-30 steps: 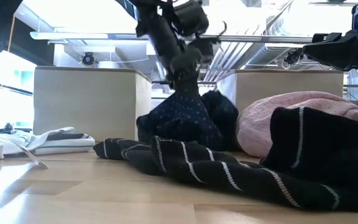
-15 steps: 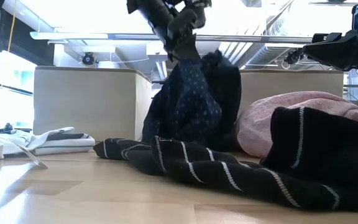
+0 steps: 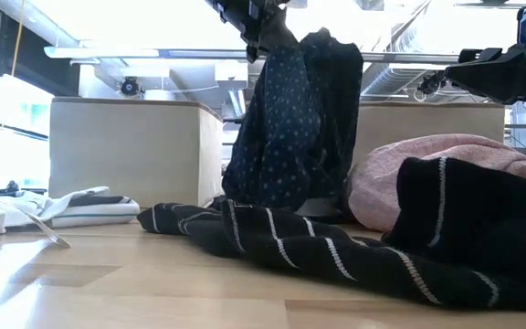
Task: Sort clothes
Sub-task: Put the dark blue polo shirt into the left laundry organizer
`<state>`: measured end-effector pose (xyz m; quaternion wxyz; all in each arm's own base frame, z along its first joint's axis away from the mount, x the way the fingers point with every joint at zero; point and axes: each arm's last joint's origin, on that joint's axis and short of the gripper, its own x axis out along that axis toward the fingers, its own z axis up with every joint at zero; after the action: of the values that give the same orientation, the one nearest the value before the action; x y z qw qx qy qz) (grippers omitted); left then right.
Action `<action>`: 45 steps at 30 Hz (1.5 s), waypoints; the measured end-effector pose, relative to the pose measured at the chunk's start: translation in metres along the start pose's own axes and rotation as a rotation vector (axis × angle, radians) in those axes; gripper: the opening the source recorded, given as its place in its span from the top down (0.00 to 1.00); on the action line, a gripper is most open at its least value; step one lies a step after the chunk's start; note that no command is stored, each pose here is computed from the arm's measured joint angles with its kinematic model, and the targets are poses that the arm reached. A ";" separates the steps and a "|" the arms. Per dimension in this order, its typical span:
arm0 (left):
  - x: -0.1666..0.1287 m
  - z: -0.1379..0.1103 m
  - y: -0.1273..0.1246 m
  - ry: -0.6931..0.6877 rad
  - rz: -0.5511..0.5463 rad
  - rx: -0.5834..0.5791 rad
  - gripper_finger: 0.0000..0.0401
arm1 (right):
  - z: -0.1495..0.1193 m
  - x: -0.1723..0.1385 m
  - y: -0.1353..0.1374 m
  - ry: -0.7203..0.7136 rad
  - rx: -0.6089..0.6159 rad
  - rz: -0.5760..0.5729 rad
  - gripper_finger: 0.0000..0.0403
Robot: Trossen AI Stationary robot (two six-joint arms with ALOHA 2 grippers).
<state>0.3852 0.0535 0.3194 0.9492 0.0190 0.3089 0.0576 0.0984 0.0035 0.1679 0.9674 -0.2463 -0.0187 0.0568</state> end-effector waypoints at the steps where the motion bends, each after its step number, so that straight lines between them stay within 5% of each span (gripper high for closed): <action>1: -0.002 0.002 0.000 -0.013 0.003 0.000 1.00 | 0.000 0.000 0.000 0.000 0.000 0.000 1.00; 22: -0.081 0.071 0.048 -0.287 0.204 -0.009 1.00 | 0.000 0.000 0.000 -0.003 0.000 0.004 1.00; 45: -0.151 0.113 0.095 -0.538 0.386 0.012 1.00 | 0.000 0.000 0.000 0.001 0.000 -0.002 1.00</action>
<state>0.3211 0.1290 0.5063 0.9681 0.0972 0.0383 0.2277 0.0984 0.0034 0.1680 0.9674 -0.2464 -0.0184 0.0557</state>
